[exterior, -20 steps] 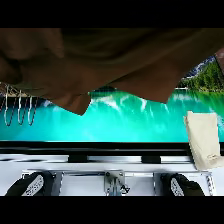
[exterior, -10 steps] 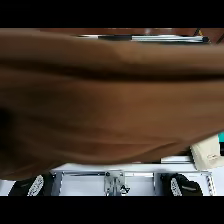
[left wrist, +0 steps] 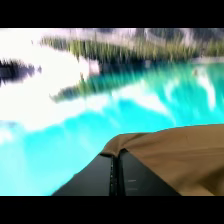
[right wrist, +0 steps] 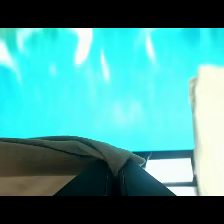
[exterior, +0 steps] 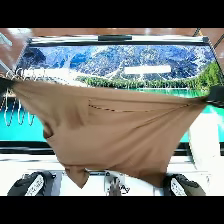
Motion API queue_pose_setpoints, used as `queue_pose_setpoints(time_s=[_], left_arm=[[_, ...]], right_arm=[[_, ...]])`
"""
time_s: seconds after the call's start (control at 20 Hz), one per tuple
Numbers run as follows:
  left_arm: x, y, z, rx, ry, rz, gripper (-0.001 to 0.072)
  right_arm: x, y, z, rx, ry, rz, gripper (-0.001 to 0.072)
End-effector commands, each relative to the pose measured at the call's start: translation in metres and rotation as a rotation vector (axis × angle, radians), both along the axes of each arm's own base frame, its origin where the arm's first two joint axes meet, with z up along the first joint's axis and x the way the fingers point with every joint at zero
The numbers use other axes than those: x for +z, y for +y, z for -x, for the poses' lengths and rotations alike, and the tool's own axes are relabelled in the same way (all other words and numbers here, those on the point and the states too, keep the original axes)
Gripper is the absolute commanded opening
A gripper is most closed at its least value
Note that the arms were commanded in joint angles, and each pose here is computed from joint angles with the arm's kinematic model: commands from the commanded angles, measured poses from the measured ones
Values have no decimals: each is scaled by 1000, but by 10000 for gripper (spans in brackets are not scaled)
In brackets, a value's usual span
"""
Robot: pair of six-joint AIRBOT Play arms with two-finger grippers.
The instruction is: Fold the shirts.
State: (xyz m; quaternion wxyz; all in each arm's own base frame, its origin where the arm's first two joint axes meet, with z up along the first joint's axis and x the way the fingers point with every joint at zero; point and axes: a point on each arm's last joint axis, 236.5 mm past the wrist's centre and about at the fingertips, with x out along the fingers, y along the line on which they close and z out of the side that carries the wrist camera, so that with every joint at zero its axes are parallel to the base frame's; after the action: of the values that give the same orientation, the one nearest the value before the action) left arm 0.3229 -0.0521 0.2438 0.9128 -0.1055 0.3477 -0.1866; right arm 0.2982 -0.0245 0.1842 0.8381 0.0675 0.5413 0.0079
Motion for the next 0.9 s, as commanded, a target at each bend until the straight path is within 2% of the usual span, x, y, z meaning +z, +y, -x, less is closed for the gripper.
queue_pose_setpoints(time_s=[0.0, 0.15, 0.3, 0.5, 0.6, 0.7, 0.85], left_arm=[[-113, -7, -45, -16, 240, 120, 29], [-115, -28, -127, -53, 93, 158, 29], [-105, -30, -206, 35, -52, 166, 29], [-148, -40, -259, 63, -39, 168, 29], [-169, -26, -276, 162, -10, 219, 29], [-184, -8, -287, 244, 6, 251, 30], [-213, -5, -285, 240, 71, 248, 30]], right_arm=[[-101, -8, -66, -69, 78, -75, 71], [-108, 3, -163, -196, -180, -267, 71], [-100, 8, -232, -324, -401, -414, 71], [-145, 41, -264, -231, -436, -335, 71], [-160, 51, -273, -160, -459, -271, 71], [-157, 48, -284, -157, -520, -231, 71], [-164, 44, -287, -168, -521, -223, 71]])
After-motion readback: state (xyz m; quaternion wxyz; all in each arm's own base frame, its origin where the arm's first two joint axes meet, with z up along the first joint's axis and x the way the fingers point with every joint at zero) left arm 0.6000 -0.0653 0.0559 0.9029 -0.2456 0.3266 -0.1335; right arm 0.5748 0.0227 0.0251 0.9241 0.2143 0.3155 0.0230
